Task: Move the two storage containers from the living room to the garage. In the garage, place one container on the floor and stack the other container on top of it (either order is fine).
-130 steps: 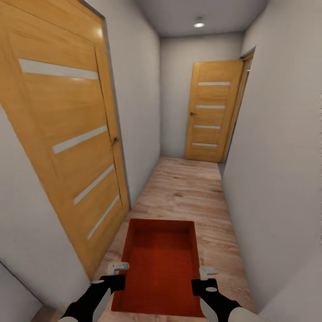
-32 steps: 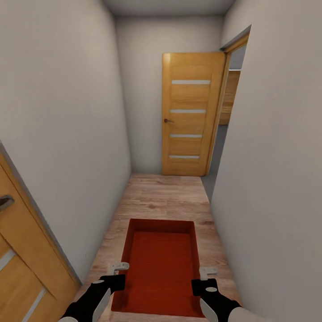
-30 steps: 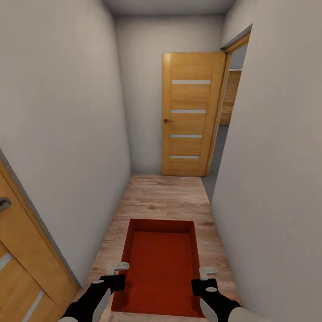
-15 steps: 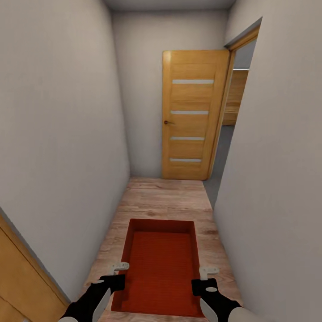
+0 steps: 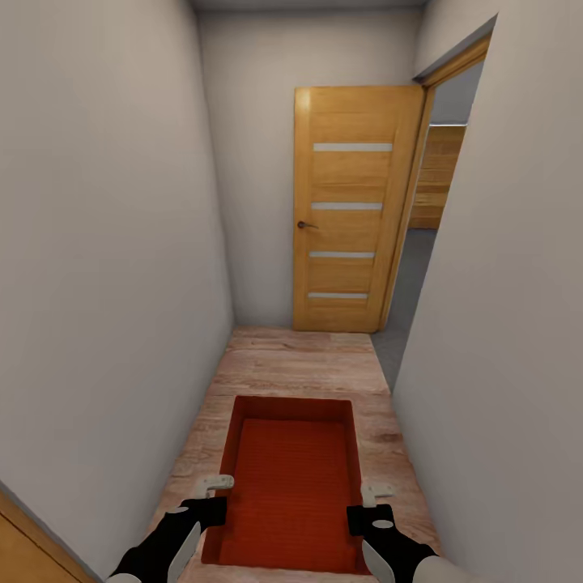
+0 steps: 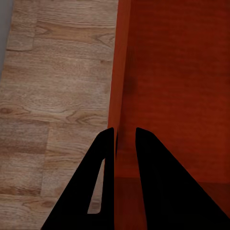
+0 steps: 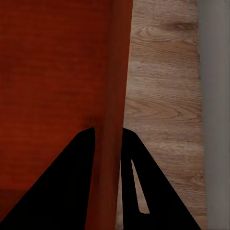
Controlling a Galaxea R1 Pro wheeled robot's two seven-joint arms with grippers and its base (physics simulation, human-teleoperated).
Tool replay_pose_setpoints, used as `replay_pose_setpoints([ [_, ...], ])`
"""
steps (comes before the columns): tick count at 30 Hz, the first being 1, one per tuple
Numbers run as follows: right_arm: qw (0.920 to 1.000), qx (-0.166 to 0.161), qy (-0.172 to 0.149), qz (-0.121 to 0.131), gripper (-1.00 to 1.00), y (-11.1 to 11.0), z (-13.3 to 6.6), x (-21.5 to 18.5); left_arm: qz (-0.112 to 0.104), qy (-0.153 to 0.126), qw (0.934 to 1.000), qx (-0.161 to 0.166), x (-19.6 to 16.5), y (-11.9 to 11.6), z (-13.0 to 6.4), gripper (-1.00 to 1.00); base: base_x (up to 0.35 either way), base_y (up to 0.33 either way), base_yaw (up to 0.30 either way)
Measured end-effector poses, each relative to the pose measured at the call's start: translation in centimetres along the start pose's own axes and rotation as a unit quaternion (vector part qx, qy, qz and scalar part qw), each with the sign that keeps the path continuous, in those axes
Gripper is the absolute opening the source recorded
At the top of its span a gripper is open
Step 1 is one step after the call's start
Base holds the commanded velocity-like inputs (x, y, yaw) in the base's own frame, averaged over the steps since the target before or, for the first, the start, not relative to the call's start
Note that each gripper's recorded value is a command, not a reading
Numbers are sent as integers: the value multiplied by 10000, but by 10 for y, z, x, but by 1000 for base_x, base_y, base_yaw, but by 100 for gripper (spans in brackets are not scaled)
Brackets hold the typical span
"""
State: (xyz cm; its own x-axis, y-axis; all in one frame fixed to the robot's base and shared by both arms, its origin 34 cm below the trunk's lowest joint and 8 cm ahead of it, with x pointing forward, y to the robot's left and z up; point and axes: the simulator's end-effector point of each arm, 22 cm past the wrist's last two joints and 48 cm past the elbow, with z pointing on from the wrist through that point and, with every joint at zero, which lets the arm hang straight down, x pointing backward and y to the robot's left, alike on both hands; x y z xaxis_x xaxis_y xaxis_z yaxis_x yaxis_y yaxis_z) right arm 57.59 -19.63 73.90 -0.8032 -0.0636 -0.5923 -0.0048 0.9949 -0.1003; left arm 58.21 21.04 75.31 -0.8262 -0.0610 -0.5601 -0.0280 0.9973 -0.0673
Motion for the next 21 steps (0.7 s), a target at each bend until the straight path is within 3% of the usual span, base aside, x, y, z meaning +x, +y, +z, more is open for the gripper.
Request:
replay_pose_setpoints([
  [21, 10000, 0, 0, 0, -100, 0, 0, 0, 0, 0, 10000, 0, 0, 0, 0, -100, 324, 0, 0],
])
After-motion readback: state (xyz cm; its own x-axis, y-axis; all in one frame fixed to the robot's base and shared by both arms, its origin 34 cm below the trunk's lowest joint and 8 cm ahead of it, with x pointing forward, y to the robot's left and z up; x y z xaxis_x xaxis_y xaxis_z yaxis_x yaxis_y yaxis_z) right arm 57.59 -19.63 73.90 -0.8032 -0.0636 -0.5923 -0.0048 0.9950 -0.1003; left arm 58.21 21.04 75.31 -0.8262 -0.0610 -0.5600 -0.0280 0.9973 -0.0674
